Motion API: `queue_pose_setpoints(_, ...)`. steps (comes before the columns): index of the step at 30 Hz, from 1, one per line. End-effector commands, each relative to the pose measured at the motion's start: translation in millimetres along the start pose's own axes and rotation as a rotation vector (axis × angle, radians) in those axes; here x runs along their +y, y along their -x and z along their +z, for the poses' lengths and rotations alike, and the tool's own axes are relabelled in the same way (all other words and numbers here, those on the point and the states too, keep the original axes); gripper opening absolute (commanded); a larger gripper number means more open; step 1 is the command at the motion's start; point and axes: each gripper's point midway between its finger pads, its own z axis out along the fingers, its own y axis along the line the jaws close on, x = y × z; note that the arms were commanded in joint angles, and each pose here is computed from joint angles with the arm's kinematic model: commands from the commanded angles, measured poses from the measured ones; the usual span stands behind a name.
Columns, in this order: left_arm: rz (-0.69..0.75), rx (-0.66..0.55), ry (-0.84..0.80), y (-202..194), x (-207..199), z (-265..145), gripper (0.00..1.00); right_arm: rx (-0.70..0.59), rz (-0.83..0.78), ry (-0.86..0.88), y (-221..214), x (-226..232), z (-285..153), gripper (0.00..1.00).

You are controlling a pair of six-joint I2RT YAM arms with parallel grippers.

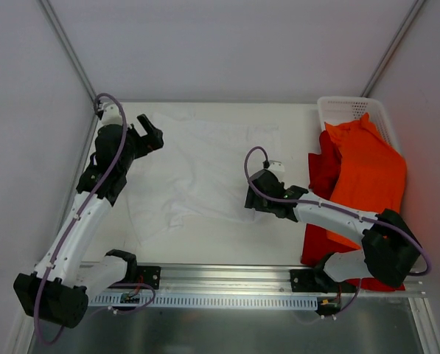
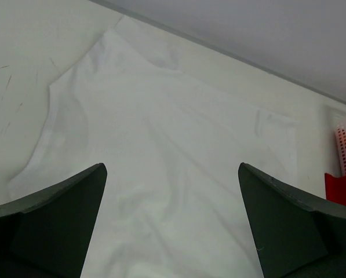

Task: Fold and stack the t-shirts
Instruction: Grap the side of the flattened tshirt closest away from the robot with both arms

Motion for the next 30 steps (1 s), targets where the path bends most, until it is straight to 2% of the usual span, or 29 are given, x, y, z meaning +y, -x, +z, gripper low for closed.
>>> queue_pose_setpoints(1, 0.047, -0.119, -0.072, 20.5, -2.5, -43.8, 0.99, -0.080, 0.034, 0.049, 29.2, 24.4, -8.6, 0.64)
queue_pose_setpoints(6, 0.081, -0.122, -0.073, 4.2, 4.4, -56.6, 0.99, -0.071, 0.008, 0.024, 29.3, 25.7, -6.2, 0.64)
queue_pose_setpoints(18, 0.084, -0.082, -0.100, -1.5, -4.9, -57.4, 0.99, -0.063, -0.028, -0.086, 16.6, 4.9, 13.2, 0.64)
queue_pose_setpoints(21, 0.086, -0.081, -0.102, -1.8, -5.8, -58.3, 0.99, -0.055, -0.031, -0.107, 12.3, 1.8, 19.2, 0.61)
queue_pose_setpoints(24, 0.089, -0.078, -0.108, -2.3, -7.4, -58.9, 0.99, -0.043, -0.026, -0.126, 6.5, -1.9, 25.8, 0.52)
queue_pose_setpoints(25, 0.089, -0.080, -0.107, -1.9, -7.3, -59.2, 0.99, -0.038, -0.025, -0.128, 5.0, -1.7, 27.5, 0.44)
queue_pose_setpoints(27, 0.089, -0.080, -0.105, -1.8, -7.0, -59.4, 0.99, -0.019, -0.034, -0.138, -0.8, -3.1, 32.6, 0.34)
queue_pose_setpoints(28, 0.088, -0.084, -0.107, -0.9, -7.4, -60.7, 0.99, -0.012, -0.036, -0.142, -2.9, -3.6, 34.1, 0.24)
queue_pose_setpoints(30, 0.090, -0.081, -0.104, -1.9, -6.9, -60.3, 0.99, -0.002, -0.036, -0.139, -6.5, -3.5, 36.7, 0.15)
